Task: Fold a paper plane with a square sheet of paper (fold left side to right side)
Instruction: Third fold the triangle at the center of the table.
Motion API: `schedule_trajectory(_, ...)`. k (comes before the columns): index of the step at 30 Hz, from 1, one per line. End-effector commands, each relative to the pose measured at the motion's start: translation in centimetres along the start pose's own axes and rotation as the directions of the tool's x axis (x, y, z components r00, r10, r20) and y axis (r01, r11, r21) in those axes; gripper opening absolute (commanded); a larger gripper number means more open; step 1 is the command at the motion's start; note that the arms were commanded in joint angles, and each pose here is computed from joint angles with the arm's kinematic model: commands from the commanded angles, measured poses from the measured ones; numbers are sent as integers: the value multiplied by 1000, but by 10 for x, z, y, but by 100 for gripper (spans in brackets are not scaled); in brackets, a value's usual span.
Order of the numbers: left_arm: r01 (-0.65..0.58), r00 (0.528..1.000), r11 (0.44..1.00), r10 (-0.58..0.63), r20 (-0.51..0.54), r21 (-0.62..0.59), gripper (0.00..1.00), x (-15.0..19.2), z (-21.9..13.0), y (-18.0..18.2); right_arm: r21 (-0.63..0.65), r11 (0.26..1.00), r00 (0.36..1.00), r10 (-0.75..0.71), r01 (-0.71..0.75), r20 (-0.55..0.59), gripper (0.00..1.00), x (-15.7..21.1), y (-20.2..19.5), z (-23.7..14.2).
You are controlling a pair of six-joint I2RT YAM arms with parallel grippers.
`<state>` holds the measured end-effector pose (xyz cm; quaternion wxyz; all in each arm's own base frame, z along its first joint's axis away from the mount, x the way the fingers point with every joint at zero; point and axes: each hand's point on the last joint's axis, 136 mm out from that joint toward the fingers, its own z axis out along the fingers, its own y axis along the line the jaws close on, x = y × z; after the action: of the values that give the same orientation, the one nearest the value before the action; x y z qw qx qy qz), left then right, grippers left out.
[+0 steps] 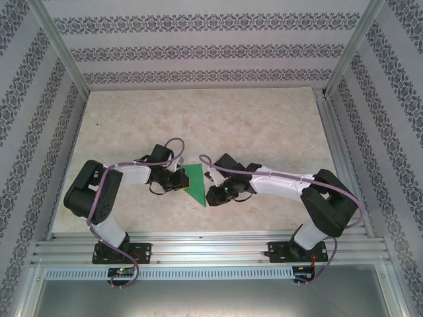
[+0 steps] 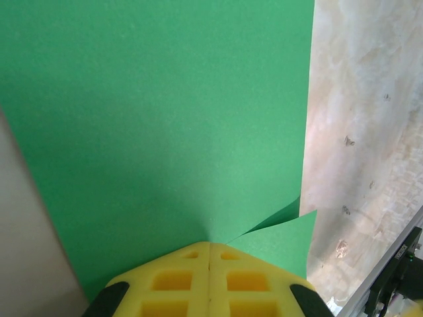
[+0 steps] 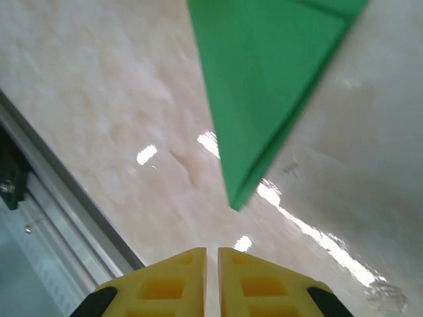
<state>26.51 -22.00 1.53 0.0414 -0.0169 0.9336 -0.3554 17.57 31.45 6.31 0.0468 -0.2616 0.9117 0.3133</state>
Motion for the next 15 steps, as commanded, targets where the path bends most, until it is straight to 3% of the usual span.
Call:
schedule_trajectory(1, 48, 998, 974, -56, -30, -219, 0, 20, 2, 51, -67, 997, 999, -37, 38, 3, 12, -18, 21, 13)
schedule_trajectory(6, 46, 998, 976, -52, -26, -212, 0, 17, 2, 48, -41, 999, 999, -16, 15, -30, 11, -19, 7, 39)
schedule_trajectory(15, 40, 999, 981, -45, -21, -191, 1, 13, 1, 42, 31, 998, 991, 55, -52, -120, 10, 10, -29, 62)
